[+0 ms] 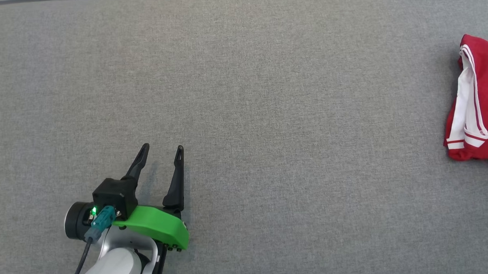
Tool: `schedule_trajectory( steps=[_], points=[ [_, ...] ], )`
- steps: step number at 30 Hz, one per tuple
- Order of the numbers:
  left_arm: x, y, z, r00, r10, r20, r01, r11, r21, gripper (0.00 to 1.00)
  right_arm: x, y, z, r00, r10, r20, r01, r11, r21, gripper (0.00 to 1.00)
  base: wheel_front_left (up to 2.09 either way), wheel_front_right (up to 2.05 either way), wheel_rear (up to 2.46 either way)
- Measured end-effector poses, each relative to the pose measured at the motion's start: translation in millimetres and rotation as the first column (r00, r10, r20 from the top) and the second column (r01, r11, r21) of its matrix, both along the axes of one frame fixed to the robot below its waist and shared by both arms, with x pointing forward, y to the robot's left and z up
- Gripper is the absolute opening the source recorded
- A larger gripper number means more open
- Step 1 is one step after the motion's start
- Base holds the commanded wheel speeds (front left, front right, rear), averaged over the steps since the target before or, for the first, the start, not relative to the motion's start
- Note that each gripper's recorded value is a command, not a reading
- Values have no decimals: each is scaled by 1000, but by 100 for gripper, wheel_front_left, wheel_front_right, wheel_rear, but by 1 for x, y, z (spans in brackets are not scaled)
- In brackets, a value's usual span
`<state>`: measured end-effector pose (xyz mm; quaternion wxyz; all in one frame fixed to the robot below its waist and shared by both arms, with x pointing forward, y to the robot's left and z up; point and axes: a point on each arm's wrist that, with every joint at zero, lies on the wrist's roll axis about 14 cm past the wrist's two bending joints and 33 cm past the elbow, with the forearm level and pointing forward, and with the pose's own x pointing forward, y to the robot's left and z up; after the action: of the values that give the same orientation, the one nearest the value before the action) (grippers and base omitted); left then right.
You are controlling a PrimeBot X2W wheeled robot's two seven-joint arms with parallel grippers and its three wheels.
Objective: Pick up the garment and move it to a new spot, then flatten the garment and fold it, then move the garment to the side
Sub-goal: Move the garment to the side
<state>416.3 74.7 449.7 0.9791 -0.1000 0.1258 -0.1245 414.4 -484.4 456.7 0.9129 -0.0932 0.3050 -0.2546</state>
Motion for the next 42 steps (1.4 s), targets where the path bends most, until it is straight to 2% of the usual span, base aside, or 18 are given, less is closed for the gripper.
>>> schedule_trajectory(
  steps=[9, 12, 14, 18, 19, 21, 31, 36, 42],
  points=[
    [-4, 5, 6, 1000, 6, 14, -6, 1000, 10, 100, -12, 5, -9, 998, -25, 61, 23, 999, 23, 100, 0, 0, 0],
    [-9, 6, 10, 1000, 15, 22, -15, 1000, 6, 100, -4, 9, 7, 989, 10, 150, -9, 1000, -7, 100, 0, 0, 0],
    [-15, 9, 12, 999, 26, 24, -26, 1000, 2, 100, 8, 26, 19, 972, 78, 223, -73, 997, -32, 100, 0, 0, 0],
    [-26, 19, 16, 997, 58, 40, -59, 998, 1, 100, 17, 49, 52, 911, 200, 360, -174, 979, -104, 100, 0, 0, 0],
    [-32, 28, 16, 996, 69, 53, -71, 997, 40, 100, 16, 63, 66, 878, 263, 401, -225, 964, -140, 100, 0, 0, 0],
    [-39, 38, 17, 993, 99, 59, -101, 994, 46, 100, 16, 83, 75, 838, 322, 442, -282, 947, -154, 100, 0, 0, 0],
    [-70, 82, 24, 967, 234, 98, -240, 969, 57, 100, -9, 180, 90, 657, 466, 593, -479, 865, -149, 100, 0, 0, 0],
    [-84, 101, 20, 955, 276, 105, -285, 956, 76, 100, -16, 228, 80, 602, 510, 614, -558, 819, -133, 100, 0, 0, 0],
    [-94, 122, 31, 934, 318, 160, -331, 941, 63, 100, -27, 259, 60, 608, 494, 622, -584, 809, -71, 100, 0, 0, 0]
  ],
)
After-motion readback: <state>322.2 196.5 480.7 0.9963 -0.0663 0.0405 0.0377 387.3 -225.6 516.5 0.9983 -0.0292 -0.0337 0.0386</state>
